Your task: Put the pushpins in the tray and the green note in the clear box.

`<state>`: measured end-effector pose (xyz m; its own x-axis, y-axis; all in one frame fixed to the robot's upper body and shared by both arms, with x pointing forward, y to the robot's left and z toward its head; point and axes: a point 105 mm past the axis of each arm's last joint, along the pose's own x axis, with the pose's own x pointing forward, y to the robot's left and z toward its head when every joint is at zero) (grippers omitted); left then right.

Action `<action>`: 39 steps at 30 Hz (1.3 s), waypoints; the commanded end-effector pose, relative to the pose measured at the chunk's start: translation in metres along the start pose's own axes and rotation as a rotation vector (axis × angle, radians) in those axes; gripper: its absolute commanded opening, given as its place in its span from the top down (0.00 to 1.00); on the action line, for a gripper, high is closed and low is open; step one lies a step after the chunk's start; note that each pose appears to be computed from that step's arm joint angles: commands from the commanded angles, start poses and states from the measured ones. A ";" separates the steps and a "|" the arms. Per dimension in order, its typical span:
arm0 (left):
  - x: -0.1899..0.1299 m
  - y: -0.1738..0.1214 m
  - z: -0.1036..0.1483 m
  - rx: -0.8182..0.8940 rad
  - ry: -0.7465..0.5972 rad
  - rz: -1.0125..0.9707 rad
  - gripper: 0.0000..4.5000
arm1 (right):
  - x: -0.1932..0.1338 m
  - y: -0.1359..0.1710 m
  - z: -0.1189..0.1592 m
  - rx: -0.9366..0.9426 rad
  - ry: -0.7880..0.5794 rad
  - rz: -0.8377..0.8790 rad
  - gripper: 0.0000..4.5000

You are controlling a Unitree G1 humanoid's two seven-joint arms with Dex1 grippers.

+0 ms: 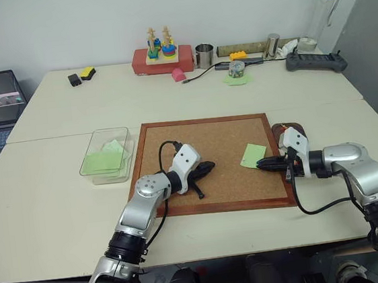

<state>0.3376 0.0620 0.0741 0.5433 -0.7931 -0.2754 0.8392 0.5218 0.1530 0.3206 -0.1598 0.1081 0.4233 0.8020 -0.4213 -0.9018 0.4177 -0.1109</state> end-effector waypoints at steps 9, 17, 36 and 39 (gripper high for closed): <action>-0.004 -0.005 -0.037 -0.035 0.133 0.003 1.00 | -0.019 -0.015 0.031 0.080 -0.142 -0.081 1.00; -0.004 -0.006 -0.039 -0.037 0.135 0.006 1.00 | -0.043 -0.076 0.020 0.112 -0.074 -0.433 1.00; -0.005 -0.005 -0.041 -0.032 0.140 0.011 1.00 | -0.061 -0.114 -0.003 0.167 0.032 -0.661 0.47; -0.004 -0.006 -0.041 -0.032 0.139 0.010 1.00 | -0.064 -0.113 0.001 0.157 0.021 -0.654 0.33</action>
<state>0.3373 0.0617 0.0725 0.5542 -0.7859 -0.2742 0.8324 0.5258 0.1754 0.3946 -0.2550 0.1225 0.8505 0.3401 -0.4012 -0.4419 0.8758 -0.1943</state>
